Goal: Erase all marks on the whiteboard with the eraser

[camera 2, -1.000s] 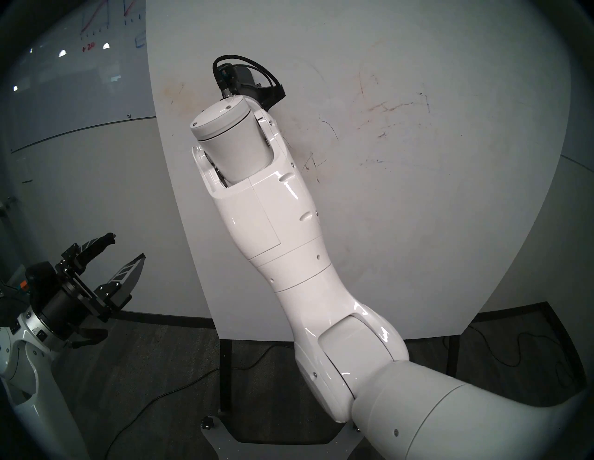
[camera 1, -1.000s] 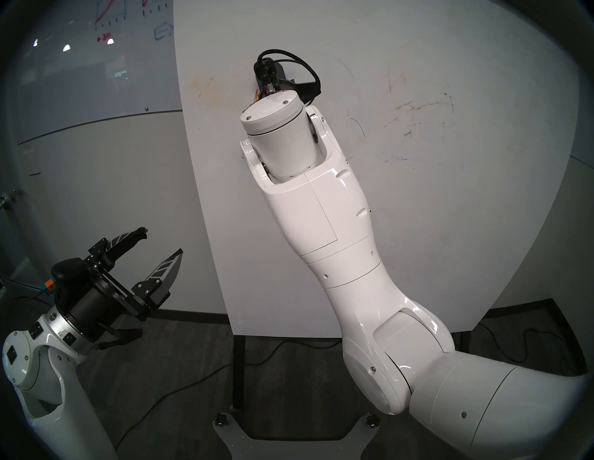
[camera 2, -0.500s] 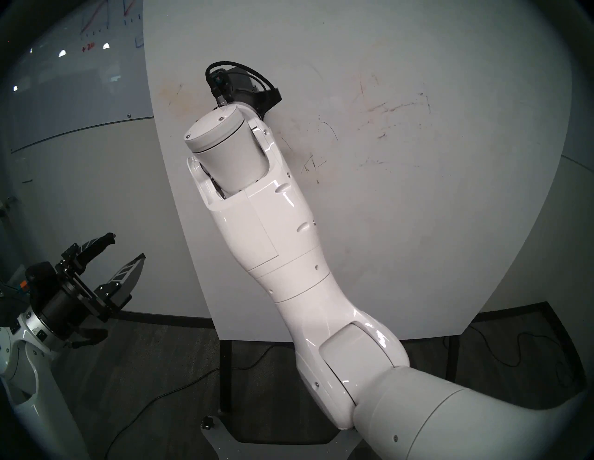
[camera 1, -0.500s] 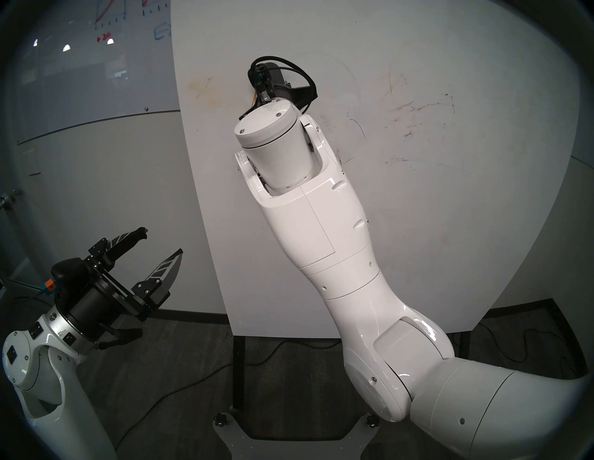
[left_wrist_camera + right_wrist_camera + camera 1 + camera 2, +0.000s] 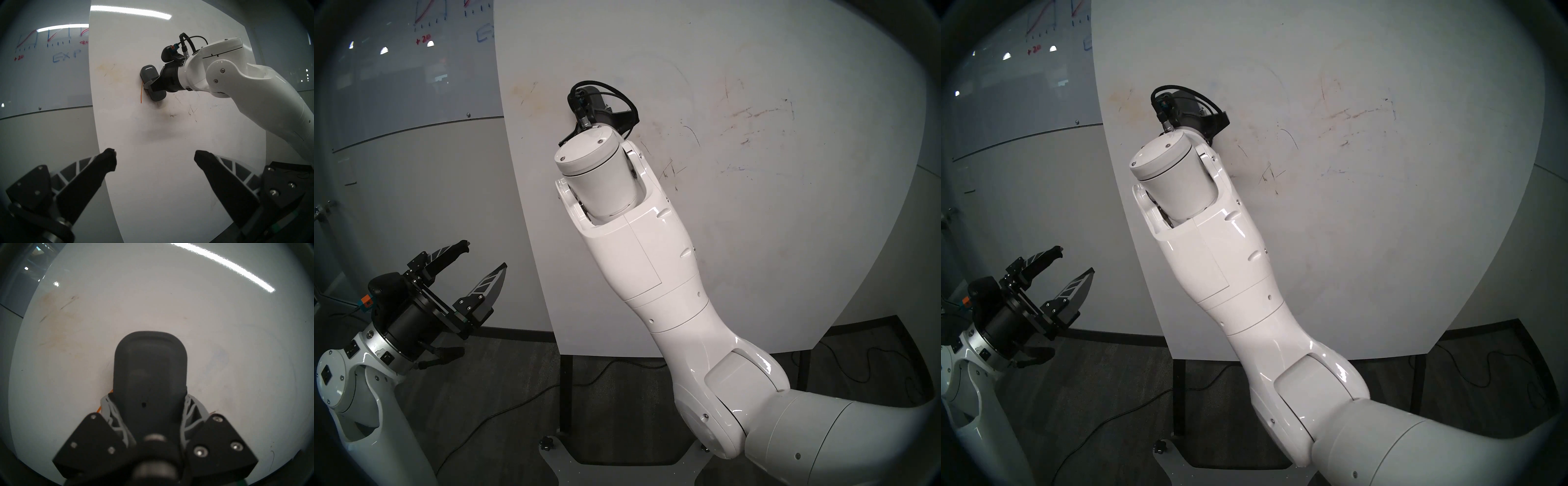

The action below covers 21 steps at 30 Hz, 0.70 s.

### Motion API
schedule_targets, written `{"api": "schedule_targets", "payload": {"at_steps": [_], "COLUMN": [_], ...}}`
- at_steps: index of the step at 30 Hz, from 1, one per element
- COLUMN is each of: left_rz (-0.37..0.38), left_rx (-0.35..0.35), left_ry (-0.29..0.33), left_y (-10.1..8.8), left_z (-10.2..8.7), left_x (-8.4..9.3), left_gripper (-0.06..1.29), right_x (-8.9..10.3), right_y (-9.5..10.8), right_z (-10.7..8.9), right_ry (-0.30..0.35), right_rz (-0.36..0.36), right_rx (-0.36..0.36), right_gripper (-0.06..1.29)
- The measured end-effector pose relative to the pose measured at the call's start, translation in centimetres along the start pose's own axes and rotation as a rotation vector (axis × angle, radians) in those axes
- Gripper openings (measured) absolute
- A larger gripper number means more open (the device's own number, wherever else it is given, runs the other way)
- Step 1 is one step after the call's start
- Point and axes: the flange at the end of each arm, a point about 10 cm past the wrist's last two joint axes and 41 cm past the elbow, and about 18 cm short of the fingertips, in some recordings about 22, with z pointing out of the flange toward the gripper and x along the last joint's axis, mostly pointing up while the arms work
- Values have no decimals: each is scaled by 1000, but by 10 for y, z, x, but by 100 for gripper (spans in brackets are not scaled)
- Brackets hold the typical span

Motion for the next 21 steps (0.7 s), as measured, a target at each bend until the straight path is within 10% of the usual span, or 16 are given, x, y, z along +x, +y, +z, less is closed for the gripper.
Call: {"api": "schedule_targets", "payload": {"at_steps": [21], "left_rz": [0], "left_rx": [0], "left_ry": [0], "left_y": [0], "left_z": [0], "left_x": [0], "left_gripper": [127], "right_x": [-25], "right_y": [9], "right_z": [-5], "right_ry": [-54], "right_rz": [46], "right_rx": [32], "right_gripper": [34]}}
